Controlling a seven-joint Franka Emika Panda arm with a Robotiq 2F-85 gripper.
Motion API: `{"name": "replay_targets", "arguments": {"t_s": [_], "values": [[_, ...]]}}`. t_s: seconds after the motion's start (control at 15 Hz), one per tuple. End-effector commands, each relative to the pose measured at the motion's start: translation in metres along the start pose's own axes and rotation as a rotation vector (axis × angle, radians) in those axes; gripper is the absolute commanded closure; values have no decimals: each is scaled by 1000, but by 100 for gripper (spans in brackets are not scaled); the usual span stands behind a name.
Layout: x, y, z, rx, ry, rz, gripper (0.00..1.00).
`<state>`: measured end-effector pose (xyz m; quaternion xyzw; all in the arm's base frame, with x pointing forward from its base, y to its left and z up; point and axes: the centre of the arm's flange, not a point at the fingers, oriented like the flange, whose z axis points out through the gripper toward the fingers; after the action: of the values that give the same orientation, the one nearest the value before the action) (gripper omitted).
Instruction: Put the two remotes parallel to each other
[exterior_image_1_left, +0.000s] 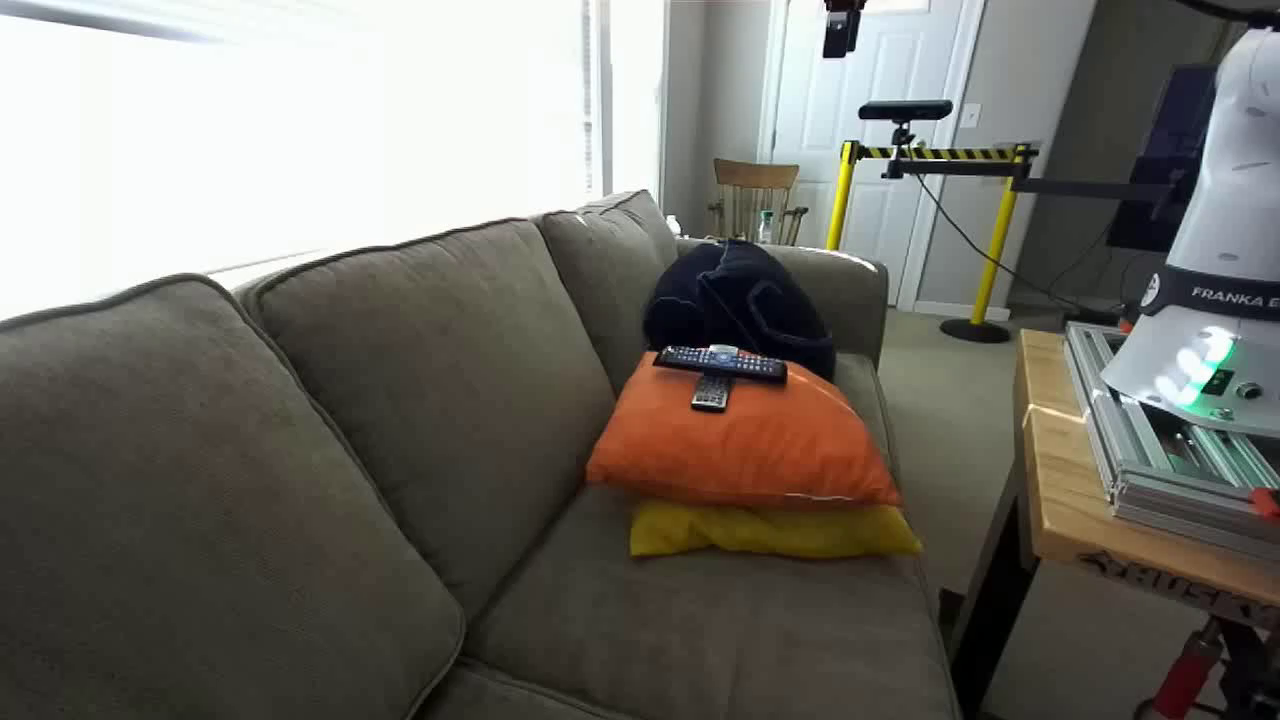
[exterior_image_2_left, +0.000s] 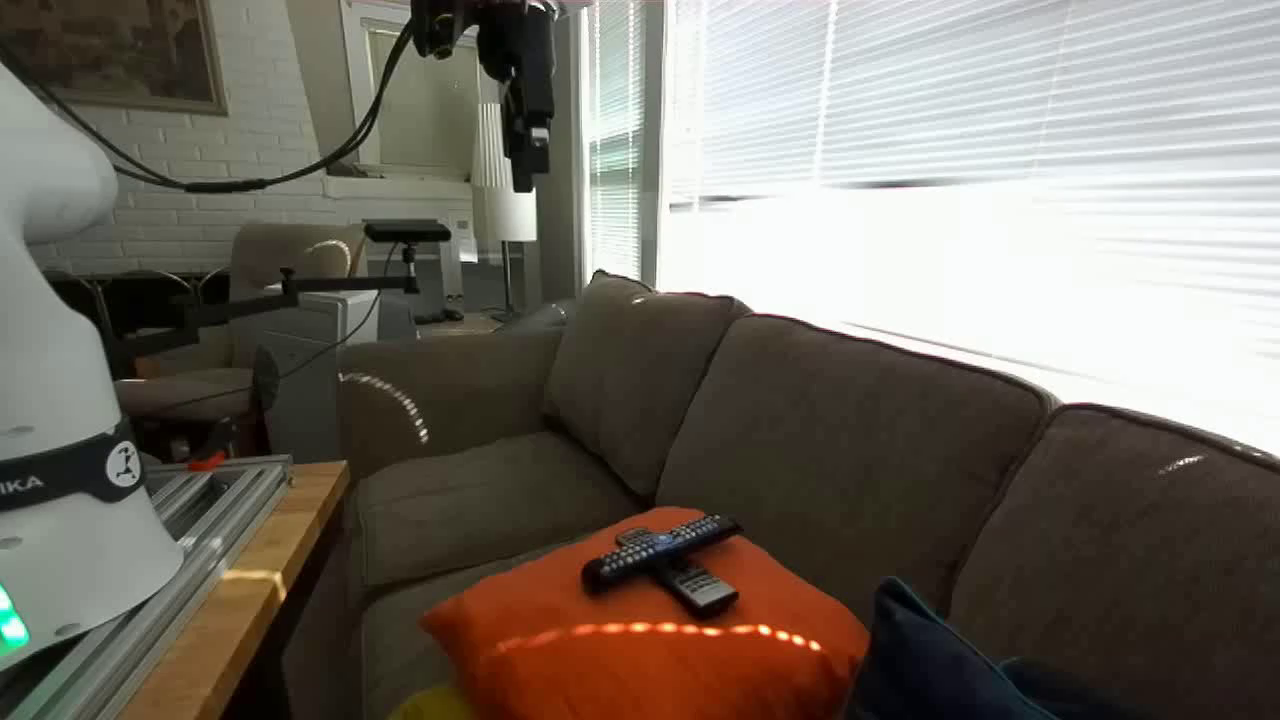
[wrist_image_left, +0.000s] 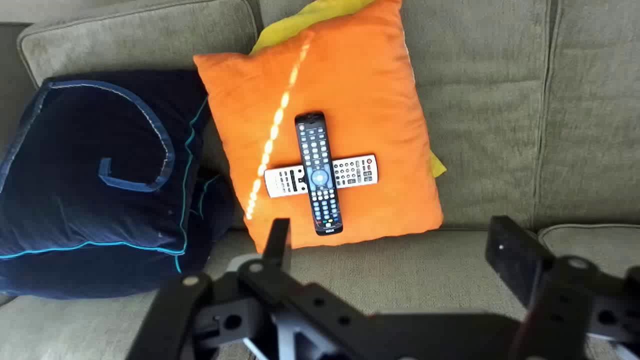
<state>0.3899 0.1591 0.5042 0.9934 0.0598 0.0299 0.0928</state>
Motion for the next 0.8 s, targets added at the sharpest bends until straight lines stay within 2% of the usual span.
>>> {"name": "replay_targets", "arguments": {"t_s": [0.0,0.4,0.47,0.53,0.6,0.73], "values": [[0,0,0,0,0,0,0],[3,0,2,-19,2,26,0],[16,3,16,-42,28,96,0],[24,6,25,-23,21,124,0],[42,15,55,-45,21,209,0],[57,30,92,-35,14,312,0]]}}
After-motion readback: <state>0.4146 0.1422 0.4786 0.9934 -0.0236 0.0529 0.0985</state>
